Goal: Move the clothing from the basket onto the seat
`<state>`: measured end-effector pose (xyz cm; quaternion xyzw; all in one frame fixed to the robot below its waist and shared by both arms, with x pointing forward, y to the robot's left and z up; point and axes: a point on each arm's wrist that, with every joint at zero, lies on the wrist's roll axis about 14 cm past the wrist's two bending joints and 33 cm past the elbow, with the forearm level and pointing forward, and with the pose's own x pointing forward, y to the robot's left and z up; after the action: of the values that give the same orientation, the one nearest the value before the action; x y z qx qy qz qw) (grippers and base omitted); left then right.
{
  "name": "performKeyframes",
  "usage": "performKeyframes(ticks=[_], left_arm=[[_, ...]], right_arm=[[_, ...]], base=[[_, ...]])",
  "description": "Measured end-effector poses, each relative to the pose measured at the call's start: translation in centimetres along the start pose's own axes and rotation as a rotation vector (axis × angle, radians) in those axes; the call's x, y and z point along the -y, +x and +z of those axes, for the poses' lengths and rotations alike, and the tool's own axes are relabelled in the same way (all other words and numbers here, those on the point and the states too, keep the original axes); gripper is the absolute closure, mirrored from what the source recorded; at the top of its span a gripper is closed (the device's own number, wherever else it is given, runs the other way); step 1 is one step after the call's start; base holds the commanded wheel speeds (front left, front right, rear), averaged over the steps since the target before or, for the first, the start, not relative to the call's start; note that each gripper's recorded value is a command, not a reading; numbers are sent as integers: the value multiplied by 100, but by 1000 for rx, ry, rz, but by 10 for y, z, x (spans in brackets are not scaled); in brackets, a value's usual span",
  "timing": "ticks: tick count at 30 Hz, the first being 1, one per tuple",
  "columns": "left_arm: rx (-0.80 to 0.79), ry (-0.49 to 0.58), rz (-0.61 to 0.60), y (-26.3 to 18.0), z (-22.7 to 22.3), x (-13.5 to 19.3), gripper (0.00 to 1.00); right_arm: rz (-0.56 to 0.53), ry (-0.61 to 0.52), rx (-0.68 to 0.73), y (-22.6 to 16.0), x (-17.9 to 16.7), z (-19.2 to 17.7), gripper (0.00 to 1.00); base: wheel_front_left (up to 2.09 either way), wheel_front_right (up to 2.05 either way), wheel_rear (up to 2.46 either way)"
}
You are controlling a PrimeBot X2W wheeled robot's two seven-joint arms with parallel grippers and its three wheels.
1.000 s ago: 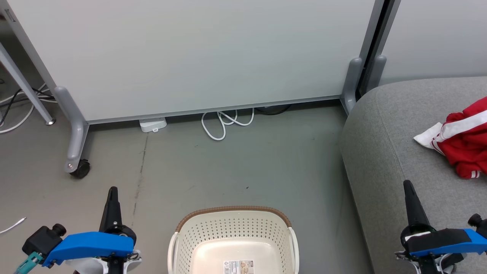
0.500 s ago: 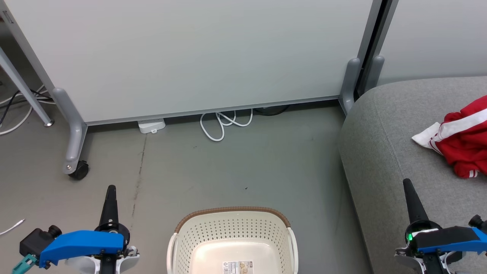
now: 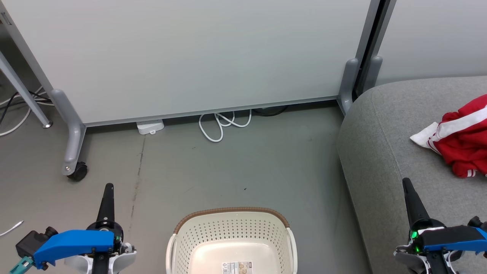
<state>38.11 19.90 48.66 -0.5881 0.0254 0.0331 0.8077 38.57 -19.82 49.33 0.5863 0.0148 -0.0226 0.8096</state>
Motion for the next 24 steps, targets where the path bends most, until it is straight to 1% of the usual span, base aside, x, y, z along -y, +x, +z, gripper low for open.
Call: performKeyframes(ticks=[24], left_arm=[[-9, -195, -38, 3, 3, 9, 100]], right_arm=[[23, 196, -11, 1, -6, 2, 100]], base=[[0, 0, 0]])
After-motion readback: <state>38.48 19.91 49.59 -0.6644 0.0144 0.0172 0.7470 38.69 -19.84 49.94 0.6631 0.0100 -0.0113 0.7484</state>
